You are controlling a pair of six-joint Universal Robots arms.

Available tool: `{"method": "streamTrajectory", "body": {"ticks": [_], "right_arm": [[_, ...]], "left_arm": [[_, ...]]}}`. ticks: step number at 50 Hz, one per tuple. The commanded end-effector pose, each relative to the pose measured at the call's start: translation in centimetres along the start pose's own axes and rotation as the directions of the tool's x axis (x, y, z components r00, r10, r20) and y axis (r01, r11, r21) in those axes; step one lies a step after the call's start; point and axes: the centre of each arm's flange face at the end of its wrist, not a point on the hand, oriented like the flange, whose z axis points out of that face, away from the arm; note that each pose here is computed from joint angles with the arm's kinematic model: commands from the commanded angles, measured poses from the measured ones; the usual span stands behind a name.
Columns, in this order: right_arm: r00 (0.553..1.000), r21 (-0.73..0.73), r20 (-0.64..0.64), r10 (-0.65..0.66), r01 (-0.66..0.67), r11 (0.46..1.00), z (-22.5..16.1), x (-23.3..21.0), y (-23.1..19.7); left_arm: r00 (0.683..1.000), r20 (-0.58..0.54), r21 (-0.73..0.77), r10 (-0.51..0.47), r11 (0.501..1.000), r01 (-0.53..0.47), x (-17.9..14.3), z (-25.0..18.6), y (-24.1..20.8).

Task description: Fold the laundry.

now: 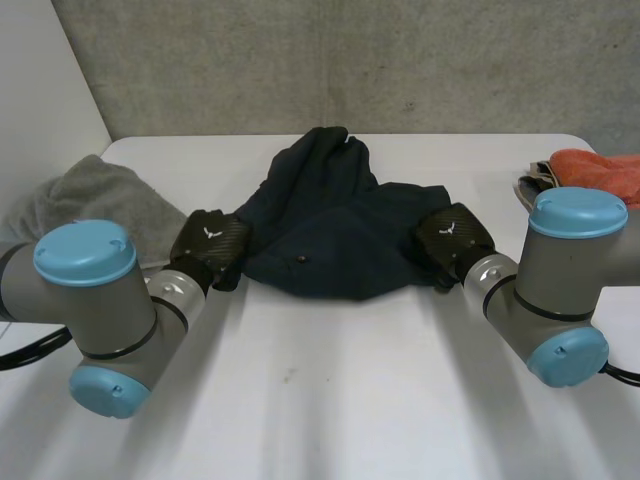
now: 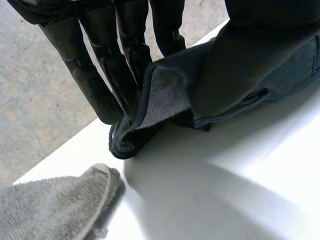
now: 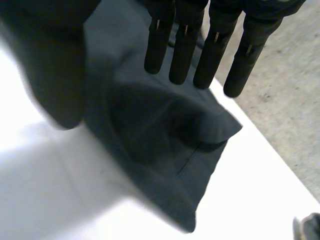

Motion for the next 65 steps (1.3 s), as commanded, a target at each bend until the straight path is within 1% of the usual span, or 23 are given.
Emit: {"method": "streamTrajectory", "body": {"ticks": [1,2,7,18,25,28,29,32,33,36,39,40,43,49,51,52,55,57,59,60,62,63,65], "right_arm": [[0.998,-0.059,0.045,0.050,-0.047,0.997,-0.5,-0.7,0.2],[0.991,-0.064,0.041,0.125,-0.122,0.990,-0.1,-0.8,0.4],[0.967,-0.074,0.023,0.252,-0.250,0.965,1.0,-0.8,1.0],[0.956,-0.059,-0.007,0.294,-0.293,0.954,2.8,-0.5,2.0],[0.944,0.036,-0.064,0.323,-0.321,0.946,2.5,1.3,0.9],[0.951,0.117,-0.110,0.290,-0.278,0.954,1.5,3.5,-1.3],[0.953,0.155,-0.137,0.271,-0.249,0.956,1.2,4.8,-2.2],[0.956,0.184,-0.168,0.240,-0.208,0.961,1.4,6.3,-2.5],[0.959,0.211,-0.185,0.215,-0.175,0.962,1.7,7.4,-2.8],[0.963,0.246,-0.206,0.175,-0.122,0.962,2.4,9.0,-3.0],[0.969,0.255,-0.210,0.126,-0.070,0.964,4.2,9.9,-1.7],[0.972,0.265,-0.210,0.106,-0.047,0.963,5.0,10.2,-1.3],[0.973,0.284,-0.220,0.075,-0.009,0.959,6.7,10.7,-0.3],[0.959,0.274,-0.264,0.102,-0.027,0.961,7.8,11.3,0.8],[0.947,0.263,-0.299,0.117,-0.036,0.964,7.5,11.9,0.7],[0.931,0.256,-0.338,0.137,-0.049,0.965,6.9,12.7,0.3],[0.912,0.237,-0.377,0.158,-0.070,0.969,5.7,13.6,-0.3],[0.904,0.214,-0.393,0.168,-0.087,0.973,4.2,14.3,-1.0],[0.907,0.191,-0.385,0.172,-0.104,0.976,3.1,14.3,-1.5],[0.910,0.169,-0.375,0.177,-0.120,0.978,1.7,14.4,-2.1],[0.913,0.148,-0.362,0.186,-0.141,0.979,0.4,14.5,-2.6],[0.917,0.130,-0.344,0.200,-0.165,0.978,-0.9,14.2,-3.2],[0.918,0.104,-0.329,0.222,-0.199,0.974,-2.1,13.8,-3.4]], "left_arm": [[1.000,0.015,0.052,0.008,0.999,-0.009,-0.7,0.1,-1.6],[1.000,0.017,0.054,0.008,0.998,-0.009,-0.8,0.1,-1.7],[1.000,0.029,0.084,0.004,0.996,-0.007,-1.1,0.4,-2.7],[1.000,0.026,0.074,-0.010,0.997,0.008,-1.3,0.5,-3.2],[1.000,-0.017,0.051,-0.008,0.999,0.009,-0.3,-0.6,-3.9],[0.996,-0.094,0.025,-0.006,1.000,0.008,1.6,-2.3,-4.9],[0.990,-0.142,0.023,-0.004,1.000,0.007,2.9,-3.4,-5.7],[0.977,-0.213,0.021,-0.003,1.000,0.008,5.1,-5.0,-6.8],[0.967,-0.255,0.031,-0.006,0.999,0.015,6.6,-5.8,-7.5],[0.949,-0.317,0.070,-0.013,0.997,0.037,9.5,-6.8,-8.8],[0.942,-0.335,0.088,-0.017,0.995,0.049,11.5,-7.0,-9.5],[0.942,-0.335,0.097,-0.017,0.994,0.053,12.6,-6.9,-9.8],[0.948,-0.317,0.100,-0.013,0.994,0.047,14.9,-6.2,-9.6],[0.962,-0.272,0.073,-0.014,0.997,0.035,16.9,-4.6,-8.8],[0.962,-0.273,0.063,-0.010,0.998,0.028,17.0,-4.6,-8.9],[0.961,-0.276,0.055,-0.017,0.998,0.033,16.8,-4.8,-9.3],[0.961,-0.276,0.068,-0.029,0.996,0.050,15.8,-5.2,-10.6],[0.961,-0.270,0.111,-0.052,0.990,0.085,14.3,-5.5,-12.7],[0.963,-0.262,0.133,-0.067,0.986,0.104,13.1,-5.7,-13.9],[0.964,-0.253,0.150,-0.080,0.981,0.121,11.8,-5.9,-14.7],[0.967,-0.237,0.165,-0.094,0.977,0.135,10.3,-5.8,-15.2],[0.971,-0.213,0.175,-0.104,0.974,0.143,8.8,-5.3,-15.6],[0.976,-0.187,0.182,-0.114,0.972,0.148,7.0,-4.6,-15.8]]}}
